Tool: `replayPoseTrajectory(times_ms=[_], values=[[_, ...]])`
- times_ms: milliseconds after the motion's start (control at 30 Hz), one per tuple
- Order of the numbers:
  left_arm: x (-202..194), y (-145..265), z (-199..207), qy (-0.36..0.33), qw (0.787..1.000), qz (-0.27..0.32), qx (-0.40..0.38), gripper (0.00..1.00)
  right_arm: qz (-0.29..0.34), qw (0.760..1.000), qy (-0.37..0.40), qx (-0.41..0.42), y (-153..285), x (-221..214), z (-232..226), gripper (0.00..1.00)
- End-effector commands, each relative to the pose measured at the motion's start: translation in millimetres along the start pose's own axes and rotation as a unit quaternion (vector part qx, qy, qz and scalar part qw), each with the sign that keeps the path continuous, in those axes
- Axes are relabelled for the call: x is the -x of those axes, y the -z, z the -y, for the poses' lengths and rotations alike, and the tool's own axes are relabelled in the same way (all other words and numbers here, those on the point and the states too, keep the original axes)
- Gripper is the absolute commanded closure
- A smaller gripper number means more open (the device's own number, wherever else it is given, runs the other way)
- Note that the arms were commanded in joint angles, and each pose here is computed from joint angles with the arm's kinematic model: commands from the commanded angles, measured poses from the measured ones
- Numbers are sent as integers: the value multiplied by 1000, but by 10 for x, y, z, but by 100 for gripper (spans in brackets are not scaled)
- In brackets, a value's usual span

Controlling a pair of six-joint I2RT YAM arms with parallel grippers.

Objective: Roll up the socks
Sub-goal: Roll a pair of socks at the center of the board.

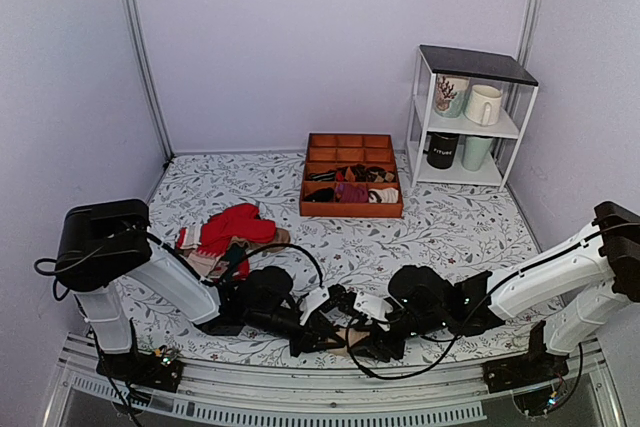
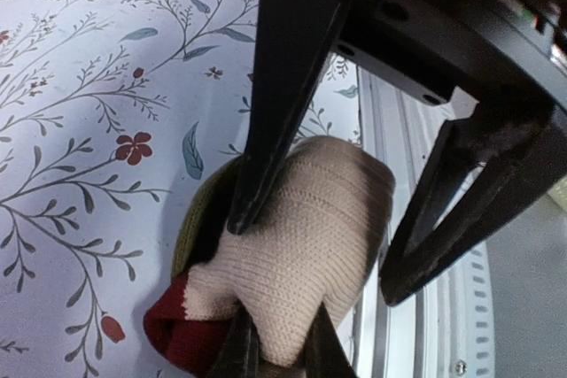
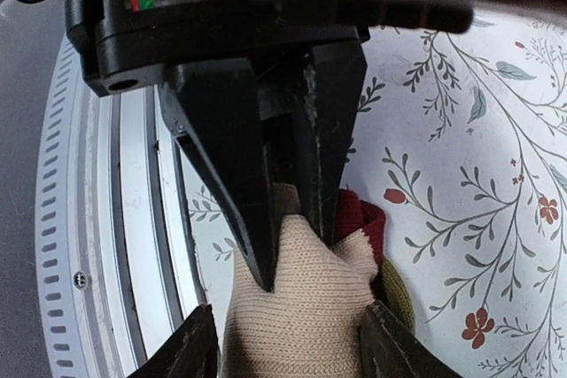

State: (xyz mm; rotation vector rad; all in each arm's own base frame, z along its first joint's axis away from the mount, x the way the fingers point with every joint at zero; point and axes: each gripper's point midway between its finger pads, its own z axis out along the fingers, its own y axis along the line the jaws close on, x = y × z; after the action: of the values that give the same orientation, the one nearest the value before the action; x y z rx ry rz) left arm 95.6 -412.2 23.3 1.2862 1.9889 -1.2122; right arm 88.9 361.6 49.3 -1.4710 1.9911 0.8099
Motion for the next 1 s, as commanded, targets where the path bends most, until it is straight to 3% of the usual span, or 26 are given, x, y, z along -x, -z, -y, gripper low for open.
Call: replayPoseTrajectory(times_ms=[0,167,300,733,867,967], values=[[-1271,205,-323,88,973,-202,69,100,-72,996,-61,1,-41,-468,-18,44],[-1289,228,-369,95,972,-201,78,100,-33,996,-78,-19,86,-312,27,40],[-1261,236,-387,96,973,-194,80,100,26,995,-81,-49,334,-88,106,29],[-1275,231,-384,94,973,-195,77,100,7,995,-102,-16,131,-131,24,28],[-1267,239,-390,94,973,-193,79,100,-1,994,-110,1,66,-167,-29,37],[-1239,228,-388,93,974,-191,78,100,-2,993,-119,4,43,-201,-33,53]])
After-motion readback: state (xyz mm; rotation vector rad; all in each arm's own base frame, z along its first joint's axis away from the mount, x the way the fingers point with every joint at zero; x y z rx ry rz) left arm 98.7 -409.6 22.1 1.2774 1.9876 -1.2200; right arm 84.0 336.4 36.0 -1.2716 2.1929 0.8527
